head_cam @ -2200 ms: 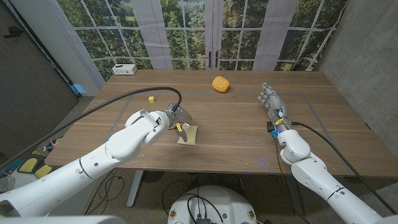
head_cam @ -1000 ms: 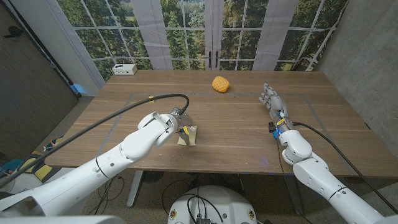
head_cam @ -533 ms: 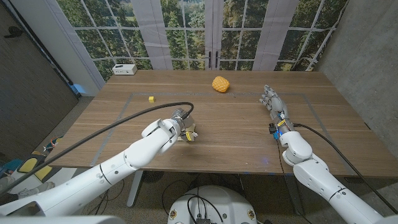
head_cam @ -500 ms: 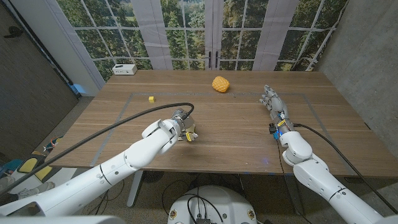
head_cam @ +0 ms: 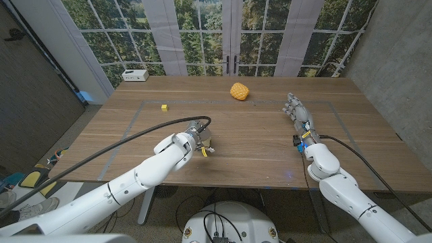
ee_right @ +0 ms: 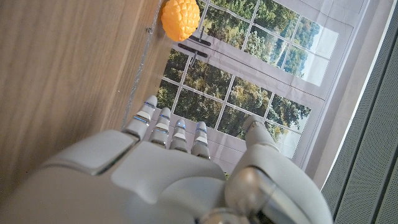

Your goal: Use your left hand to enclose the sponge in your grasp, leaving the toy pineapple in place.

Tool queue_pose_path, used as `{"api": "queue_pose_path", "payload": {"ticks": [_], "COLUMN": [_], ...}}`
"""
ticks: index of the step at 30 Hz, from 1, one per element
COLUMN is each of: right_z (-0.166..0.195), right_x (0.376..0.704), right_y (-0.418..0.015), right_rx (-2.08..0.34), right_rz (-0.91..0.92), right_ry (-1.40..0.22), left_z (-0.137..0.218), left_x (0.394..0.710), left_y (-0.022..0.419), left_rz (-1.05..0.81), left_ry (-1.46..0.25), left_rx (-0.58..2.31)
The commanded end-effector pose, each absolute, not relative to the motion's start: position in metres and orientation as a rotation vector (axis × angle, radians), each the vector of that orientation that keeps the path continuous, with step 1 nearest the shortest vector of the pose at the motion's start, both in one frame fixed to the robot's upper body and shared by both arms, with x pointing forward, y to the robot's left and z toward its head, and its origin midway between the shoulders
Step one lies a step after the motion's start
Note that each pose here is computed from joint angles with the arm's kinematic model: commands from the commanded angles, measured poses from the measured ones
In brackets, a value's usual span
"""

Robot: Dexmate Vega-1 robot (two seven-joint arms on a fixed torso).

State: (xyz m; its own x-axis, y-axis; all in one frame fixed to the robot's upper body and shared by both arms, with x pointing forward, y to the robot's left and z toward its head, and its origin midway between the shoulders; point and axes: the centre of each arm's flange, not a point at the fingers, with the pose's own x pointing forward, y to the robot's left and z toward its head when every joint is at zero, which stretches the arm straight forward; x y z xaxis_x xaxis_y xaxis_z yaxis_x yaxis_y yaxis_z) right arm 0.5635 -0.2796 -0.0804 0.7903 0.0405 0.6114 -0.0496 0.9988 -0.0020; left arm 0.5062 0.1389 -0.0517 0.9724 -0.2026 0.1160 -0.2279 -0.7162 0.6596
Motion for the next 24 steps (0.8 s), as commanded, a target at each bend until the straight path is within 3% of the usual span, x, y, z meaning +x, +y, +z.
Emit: {"api": "queue_pose_path", "payload": {"ticks": [1, 24], "right_z": [-0.076, -0.070], "right_x": [0.558, 0.554], "right_y": [-0.278, -0.271], "right_rx": [-0.002, -0.028], "right_rz": [0.057, 0.090], "right_ry": [-0.667, -0.677], "left_z": [-0.022, 0.020], "left_x": [0.497, 0.488], "left_y": [0.158, 0.179], "left_rz": [0.115, 0.286], "left_ry": [-0.358, -0.362], "left_rx": [2.216, 2.117]}}
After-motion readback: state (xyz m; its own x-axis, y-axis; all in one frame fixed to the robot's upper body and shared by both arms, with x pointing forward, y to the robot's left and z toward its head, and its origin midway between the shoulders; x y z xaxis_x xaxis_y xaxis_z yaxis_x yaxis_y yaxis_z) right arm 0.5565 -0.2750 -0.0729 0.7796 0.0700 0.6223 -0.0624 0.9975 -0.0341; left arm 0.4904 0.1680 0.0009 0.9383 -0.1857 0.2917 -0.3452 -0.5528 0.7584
